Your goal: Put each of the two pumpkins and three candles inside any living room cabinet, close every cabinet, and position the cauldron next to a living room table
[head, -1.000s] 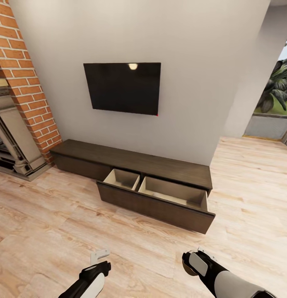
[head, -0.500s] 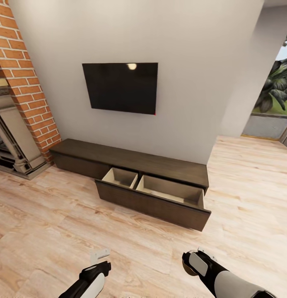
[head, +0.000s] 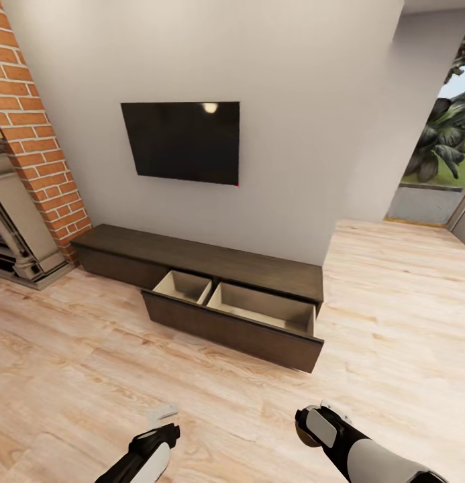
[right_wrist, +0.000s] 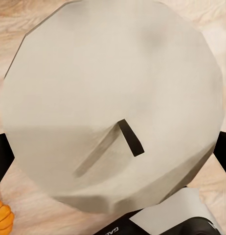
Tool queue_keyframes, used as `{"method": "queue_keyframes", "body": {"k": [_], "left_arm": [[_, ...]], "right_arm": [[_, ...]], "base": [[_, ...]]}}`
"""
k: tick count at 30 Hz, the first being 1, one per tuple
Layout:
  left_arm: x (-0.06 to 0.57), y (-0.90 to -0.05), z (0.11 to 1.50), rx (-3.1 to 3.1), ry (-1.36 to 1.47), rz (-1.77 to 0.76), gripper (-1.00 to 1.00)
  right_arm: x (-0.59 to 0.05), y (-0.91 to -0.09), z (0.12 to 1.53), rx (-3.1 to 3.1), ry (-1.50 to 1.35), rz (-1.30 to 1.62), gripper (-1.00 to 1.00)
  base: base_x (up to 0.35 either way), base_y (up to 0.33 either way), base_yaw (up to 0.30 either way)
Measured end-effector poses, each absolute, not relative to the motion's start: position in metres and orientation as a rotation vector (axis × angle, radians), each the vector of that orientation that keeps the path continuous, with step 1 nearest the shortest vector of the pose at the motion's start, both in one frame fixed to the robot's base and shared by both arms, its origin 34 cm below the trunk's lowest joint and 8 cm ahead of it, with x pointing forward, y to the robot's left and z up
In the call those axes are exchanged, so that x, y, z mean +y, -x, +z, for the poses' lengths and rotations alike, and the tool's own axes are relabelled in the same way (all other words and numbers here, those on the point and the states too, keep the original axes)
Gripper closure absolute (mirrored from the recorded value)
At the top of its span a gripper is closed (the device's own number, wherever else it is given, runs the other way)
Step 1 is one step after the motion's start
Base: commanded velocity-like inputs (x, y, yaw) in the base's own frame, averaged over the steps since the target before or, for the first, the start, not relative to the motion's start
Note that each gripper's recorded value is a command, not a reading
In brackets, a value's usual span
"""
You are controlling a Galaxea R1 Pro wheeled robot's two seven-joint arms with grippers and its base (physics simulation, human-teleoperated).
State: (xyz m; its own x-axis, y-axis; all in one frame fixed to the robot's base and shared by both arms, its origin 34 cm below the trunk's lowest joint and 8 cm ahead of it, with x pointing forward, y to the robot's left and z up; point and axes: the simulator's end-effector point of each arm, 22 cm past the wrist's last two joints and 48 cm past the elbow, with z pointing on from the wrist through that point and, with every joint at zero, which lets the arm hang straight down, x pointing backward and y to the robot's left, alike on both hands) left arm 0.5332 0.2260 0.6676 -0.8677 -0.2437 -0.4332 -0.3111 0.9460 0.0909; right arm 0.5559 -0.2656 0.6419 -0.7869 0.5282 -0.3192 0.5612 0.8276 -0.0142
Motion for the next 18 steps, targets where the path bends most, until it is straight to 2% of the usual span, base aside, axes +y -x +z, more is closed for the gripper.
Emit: {"method": "queue_keyframes", "body": {"k": [11,18], "left_arm": [[0.2262,-0.5331,0.6675,2.673,0.400,0.220,-1.00],[0.2261,-0.5325,0.6666,2.676,0.400,0.221,-1.00]], "right_arm": [[-0.2665,-0.5552,0.6415,2.708,-0.832,-0.155,1.00],[-0.2660,-0.5543,0.6404,2.711,-0.834,-0.154,1.00]], "base": [[0.000,-0.286,-0.010],[0.000,-0.156,-0.205]]}}
